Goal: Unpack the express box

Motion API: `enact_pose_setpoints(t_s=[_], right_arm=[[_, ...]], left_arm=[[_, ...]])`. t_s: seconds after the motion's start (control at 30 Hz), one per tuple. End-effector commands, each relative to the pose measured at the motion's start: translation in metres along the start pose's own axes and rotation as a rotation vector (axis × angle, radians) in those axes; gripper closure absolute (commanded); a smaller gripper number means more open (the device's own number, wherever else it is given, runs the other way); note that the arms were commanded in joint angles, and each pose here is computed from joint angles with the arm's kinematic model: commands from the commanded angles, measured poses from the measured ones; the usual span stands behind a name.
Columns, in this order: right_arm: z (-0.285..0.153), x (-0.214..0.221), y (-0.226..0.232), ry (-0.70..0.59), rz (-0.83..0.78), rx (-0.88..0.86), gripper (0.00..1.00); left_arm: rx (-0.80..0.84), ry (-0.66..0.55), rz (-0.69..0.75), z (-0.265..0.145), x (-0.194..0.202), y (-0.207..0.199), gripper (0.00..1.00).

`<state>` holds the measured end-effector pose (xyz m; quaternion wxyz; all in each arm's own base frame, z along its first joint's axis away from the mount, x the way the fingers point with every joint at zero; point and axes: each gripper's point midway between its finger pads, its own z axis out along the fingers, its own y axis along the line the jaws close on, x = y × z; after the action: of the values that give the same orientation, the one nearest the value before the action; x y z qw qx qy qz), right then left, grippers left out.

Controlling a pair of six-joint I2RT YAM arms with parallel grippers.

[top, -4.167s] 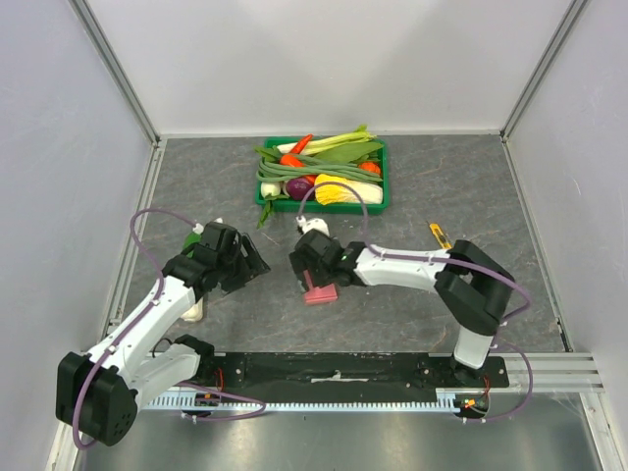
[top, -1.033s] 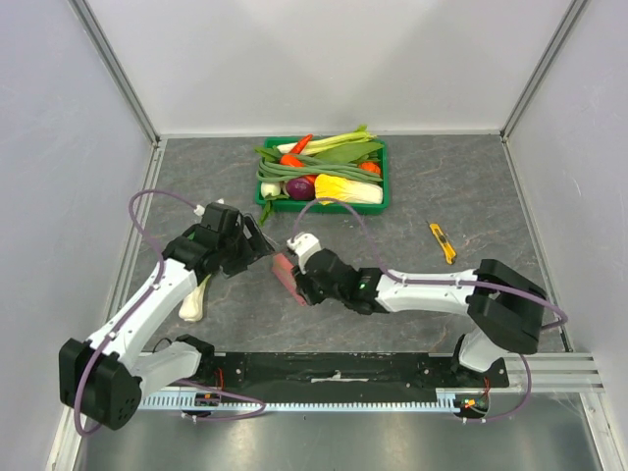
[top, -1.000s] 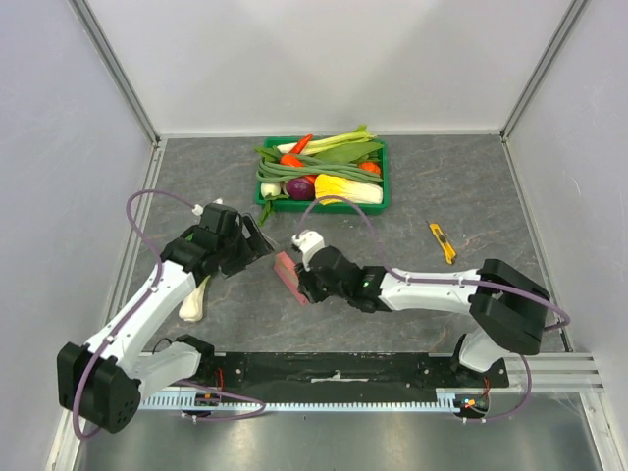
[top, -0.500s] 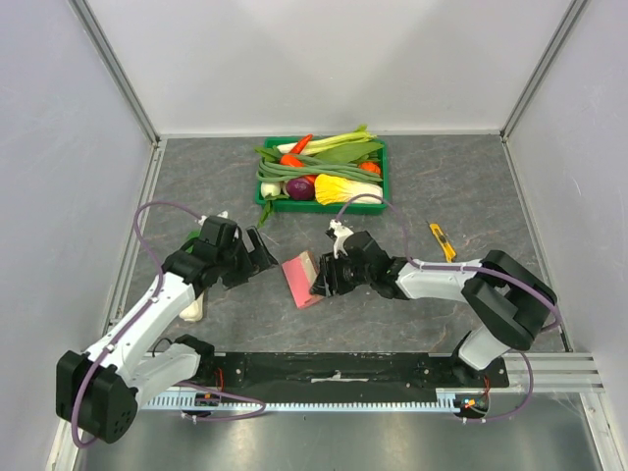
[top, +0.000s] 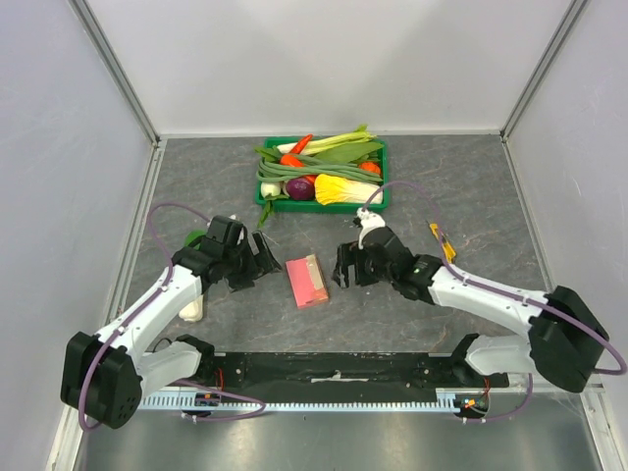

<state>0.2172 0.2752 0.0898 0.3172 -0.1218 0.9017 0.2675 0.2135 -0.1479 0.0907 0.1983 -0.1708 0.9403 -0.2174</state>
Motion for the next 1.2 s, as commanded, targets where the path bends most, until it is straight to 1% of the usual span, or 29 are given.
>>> enact_pose_setpoints(t_s=[0.0, 0.03, 0.07, 0.13, 0.17, 0.23, 0.27, 0.33, 0.37, 0.4, 0.47, 0.5, 0.57, 0.7, 0.83, 0.97, 1.07, 1.1, 1.17], right_arm=[[-0.026, -0.046, -0.058, -0.131, -0.054, 0.301, 0.13], [-0.028, -0.048, -0.070, -0.126, -0.050, 0.349, 0.13], [-0.035, -0.053, -0.095, -0.127, -0.029, 0.433, 0.13], [-0.042, -0.060, -0.120, -0.130, -0.031, 0.518, 0.13], [-0.050, -0.066, -0.144, -0.144, 0.005, 0.594, 0.12], [-0.056, -0.066, -0.173, -0.133, 0.038, 0.667, 0.12], [-0.065, -0.069, -0.200, -0.141, 0.094, 0.731, 0.11], [-0.066, -0.068, -0.225, -0.122, 0.122, 0.766, 0.11], [-0.072, -0.069, -0.245, -0.121, 0.163, 0.797, 0.11], [-0.071, -0.072, -0.253, -0.120, 0.176, 0.795, 0.11], [-0.071, -0.069, -0.278, -0.080, 0.196, 0.830, 0.11], [-0.070, -0.076, -0.283, -0.083, 0.198, 0.830, 0.11], [-0.065, -0.072, -0.297, -0.041, 0.218, 0.841, 0.11], [-0.062, -0.073, -0.308, -0.041, 0.243, 0.830, 0.12], [-0.052, -0.058, -0.318, 0.011, 0.284, 0.821, 0.13], [-0.042, -0.041, -0.317, 0.064, 0.339, 0.794, 0.18], [-0.040, -0.031, -0.313, 0.079, 0.375, 0.783, 0.27], [-0.038, -0.027, -0.310, 0.091, 0.381, 0.767, 0.35], [-0.041, -0.022, -0.305, 0.099, 0.395, 0.757, 0.42]], left_arm=[[0.081, -0.050, 0.065, -0.006, -0.014, -0.018, 0.09], [0.092, -0.057, 0.075, -0.008, -0.016, -0.020, 0.09], [0.108, -0.058, 0.082, -0.009, -0.016, -0.023, 0.09], [0.135, -0.073, 0.100, -0.010, -0.020, -0.029, 0.09], [0.154, -0.069, 0.107, -0.011, -0.020, -0.033, 0.09], [0.181, -0.079, 0.128, -0.011, -0.023, -0.039, 0.09], [0.184, -0.083, 0.134, -0.011, -0.024, -0.040, 0.09], [0.182, -0.098, 0.138, -0.010, -0.029, -0.043, 0.09], [0.177, -0.104, 0.140, -0.009, -0.031, -0.043, 0.09], [0.181, -0.109, 0.147, -0.009, -0.034, -0.045, 0.09], [0.189, -0.117, 0.162, -0.009, -0.040, -0.051, 0.09], [0.196, -0.119, 0.169, -0.010, -0.042, -0.054, 0.09], [0.201, -0.125, 0.186, -0.010, -0.048, -0.060, 0.09], [0.205, -0.126, 0.202, -0.010, -0.056, -0.068, 0.09], [0.204, -0.114, 0.218, -0.006, -0.059, -0.071, 0.09], [0.205, -0.082, 0.225, -0.001, -0.055, -0.072, 0.09], [0.200, -0.068, 0.228, 0.001, -0.052, -0.069, 0.09], [0.203, -0.066, 0.229, 0.001, -0.052, -0.069, 0.09], [0.205, -0.067, 0.230, 0.001, -0.051, -0.069, 0.09]])
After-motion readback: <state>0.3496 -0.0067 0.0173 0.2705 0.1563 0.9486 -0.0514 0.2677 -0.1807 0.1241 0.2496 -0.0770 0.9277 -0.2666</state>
